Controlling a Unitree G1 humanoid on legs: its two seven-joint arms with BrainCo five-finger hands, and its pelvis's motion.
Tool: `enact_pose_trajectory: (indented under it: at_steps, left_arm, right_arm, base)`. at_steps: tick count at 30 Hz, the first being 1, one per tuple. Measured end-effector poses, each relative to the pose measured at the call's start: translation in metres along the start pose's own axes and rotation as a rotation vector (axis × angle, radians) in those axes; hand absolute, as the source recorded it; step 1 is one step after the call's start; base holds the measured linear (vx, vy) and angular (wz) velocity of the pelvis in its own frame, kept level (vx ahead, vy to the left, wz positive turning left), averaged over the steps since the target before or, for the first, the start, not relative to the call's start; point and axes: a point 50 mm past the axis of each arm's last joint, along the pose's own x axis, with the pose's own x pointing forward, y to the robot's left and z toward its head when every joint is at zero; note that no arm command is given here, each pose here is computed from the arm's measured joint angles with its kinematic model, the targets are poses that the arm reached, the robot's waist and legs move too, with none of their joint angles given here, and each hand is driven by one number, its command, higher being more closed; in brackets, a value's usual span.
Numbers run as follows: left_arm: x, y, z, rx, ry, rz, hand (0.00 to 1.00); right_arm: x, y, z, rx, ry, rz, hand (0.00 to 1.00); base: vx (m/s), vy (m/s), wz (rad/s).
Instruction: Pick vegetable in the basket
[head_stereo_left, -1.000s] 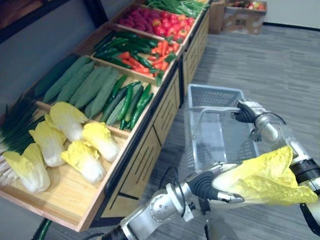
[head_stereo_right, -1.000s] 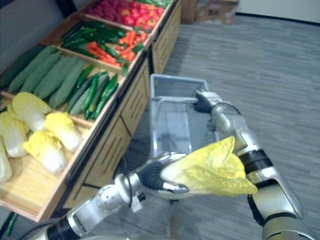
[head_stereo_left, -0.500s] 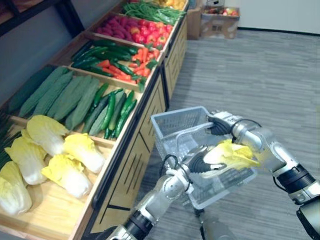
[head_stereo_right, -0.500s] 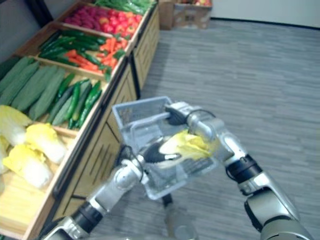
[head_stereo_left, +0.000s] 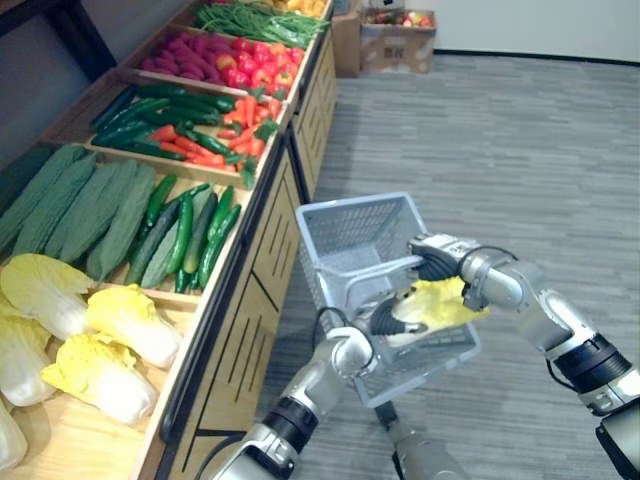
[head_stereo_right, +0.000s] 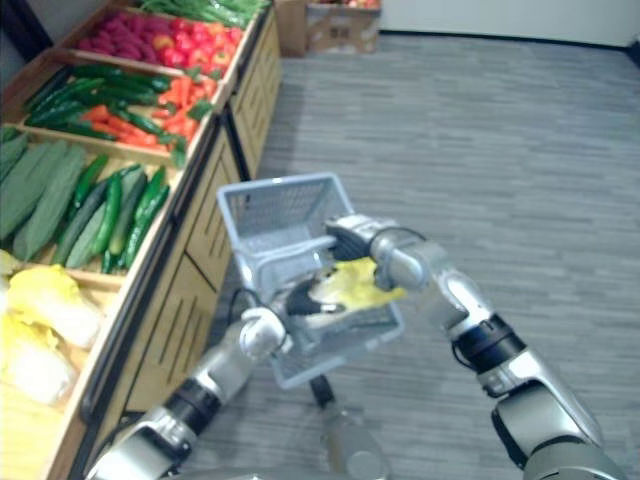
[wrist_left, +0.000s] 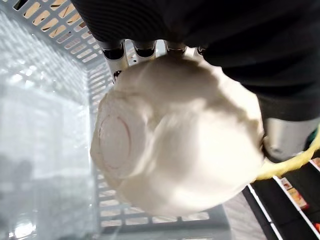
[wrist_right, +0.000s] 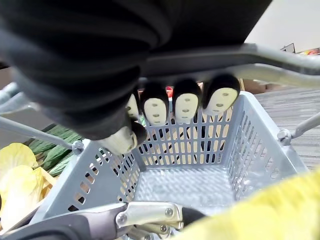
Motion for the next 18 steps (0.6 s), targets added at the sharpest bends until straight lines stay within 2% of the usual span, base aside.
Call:
enact_pose_trajectory:
  at_steps: [11, 18]
  left_arm:
    - [0.008, 0.004, -0.003, 0.050, 0.028, -0.046, 0.00]
    - [0.012, 0.008, 0.013, 0.109, -0.048, -0.081, 0.00]
  right_arm:
    - [-0.001, -0.001, -0.003, 0.010, 0.019, -0.003, 1.00]
    - [-0.008, 0.003, -0.016, 0.090, 0.076, -0.049, 1.00]
  base:
    - [-0.04, -0.011, 0.07]
    - [-0.02, 0.007, 0.11]
